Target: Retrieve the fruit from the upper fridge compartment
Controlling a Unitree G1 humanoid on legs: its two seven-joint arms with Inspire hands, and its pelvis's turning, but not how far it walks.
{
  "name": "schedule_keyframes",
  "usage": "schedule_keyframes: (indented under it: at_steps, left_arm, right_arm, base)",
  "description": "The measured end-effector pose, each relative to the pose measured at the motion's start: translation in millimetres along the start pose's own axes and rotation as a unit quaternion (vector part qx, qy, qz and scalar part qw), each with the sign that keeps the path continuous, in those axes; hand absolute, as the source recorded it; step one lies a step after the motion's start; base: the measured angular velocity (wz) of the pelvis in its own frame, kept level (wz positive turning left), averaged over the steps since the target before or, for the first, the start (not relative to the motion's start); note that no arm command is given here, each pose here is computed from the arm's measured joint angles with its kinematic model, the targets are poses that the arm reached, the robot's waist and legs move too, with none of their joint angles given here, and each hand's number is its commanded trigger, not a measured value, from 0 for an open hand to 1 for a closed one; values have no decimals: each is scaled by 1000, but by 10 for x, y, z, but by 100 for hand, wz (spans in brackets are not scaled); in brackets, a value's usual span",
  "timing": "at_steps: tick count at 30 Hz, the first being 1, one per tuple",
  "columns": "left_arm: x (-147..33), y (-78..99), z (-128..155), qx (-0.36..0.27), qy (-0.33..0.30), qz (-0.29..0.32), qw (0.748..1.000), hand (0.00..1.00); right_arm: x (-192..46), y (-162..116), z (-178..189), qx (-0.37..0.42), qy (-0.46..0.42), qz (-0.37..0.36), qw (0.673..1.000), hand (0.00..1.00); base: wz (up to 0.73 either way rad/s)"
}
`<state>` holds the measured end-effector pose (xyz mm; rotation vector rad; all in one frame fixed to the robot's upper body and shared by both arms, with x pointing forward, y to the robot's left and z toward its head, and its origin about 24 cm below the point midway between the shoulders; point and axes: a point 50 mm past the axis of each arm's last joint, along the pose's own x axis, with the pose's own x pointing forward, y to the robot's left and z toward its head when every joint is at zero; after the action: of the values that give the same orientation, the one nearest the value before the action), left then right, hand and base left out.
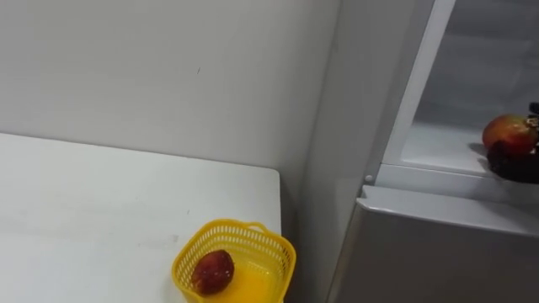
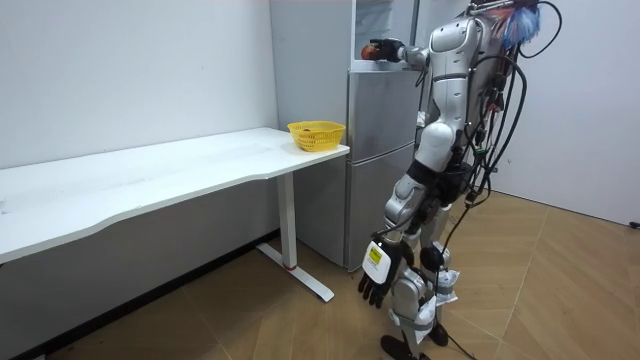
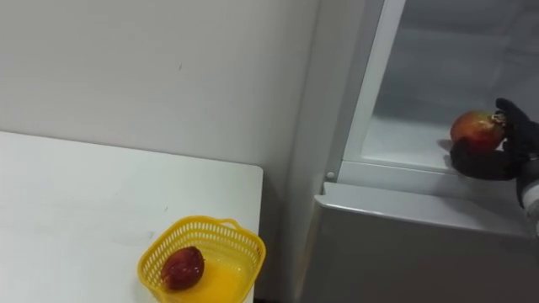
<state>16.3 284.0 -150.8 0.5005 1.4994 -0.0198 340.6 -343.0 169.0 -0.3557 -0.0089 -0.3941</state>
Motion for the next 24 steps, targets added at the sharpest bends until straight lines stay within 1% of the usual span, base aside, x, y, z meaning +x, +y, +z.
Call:
schedule_keyframes:
  at_steps: [1, 3, 14, 15, 16, 17, 24]
  left_arm:
    - [0, 0, 0, -3, 0, 0, 1000, 0]
    - [1, 2, 9, -4, -1, 0, 1000, 0]
    - [1, 13, 18, -5, -1, 7, 1000, 0]
    - [1, 14, 16, -5, 0, 8, 1000, 0]
    - [1, 13, 16, -5, 0, 7, 1000, 0]
    - [1, 12, 16, -5, 0, 7, 1000, 0]
    - [2, 16, 22, -5, -1, 9, 1000, 0]
  right_arm:
    - [0, -3, -2, 0, 1, 1, 1000, 100]
    - [0, 4, -18, 2, 4, 10, 1000, 100]
    - [12, -88, 48, -4, -5, -6, 1000, 100]
    - [14, -85, 52, -4, -6, -5, 1000, 94]
    - [14, -85, 53, -4, -6, -5, 1000, 83]
    - [14, -84, 52, -4, -6, -4, 1000, 0]
    - [14, -74, 40, -5, -3, 4, 1000, 0]
  base:
    - [-3]
    - [-2]
    - [0]
    - [0]
    - [0]
    - [0]
    - [0]
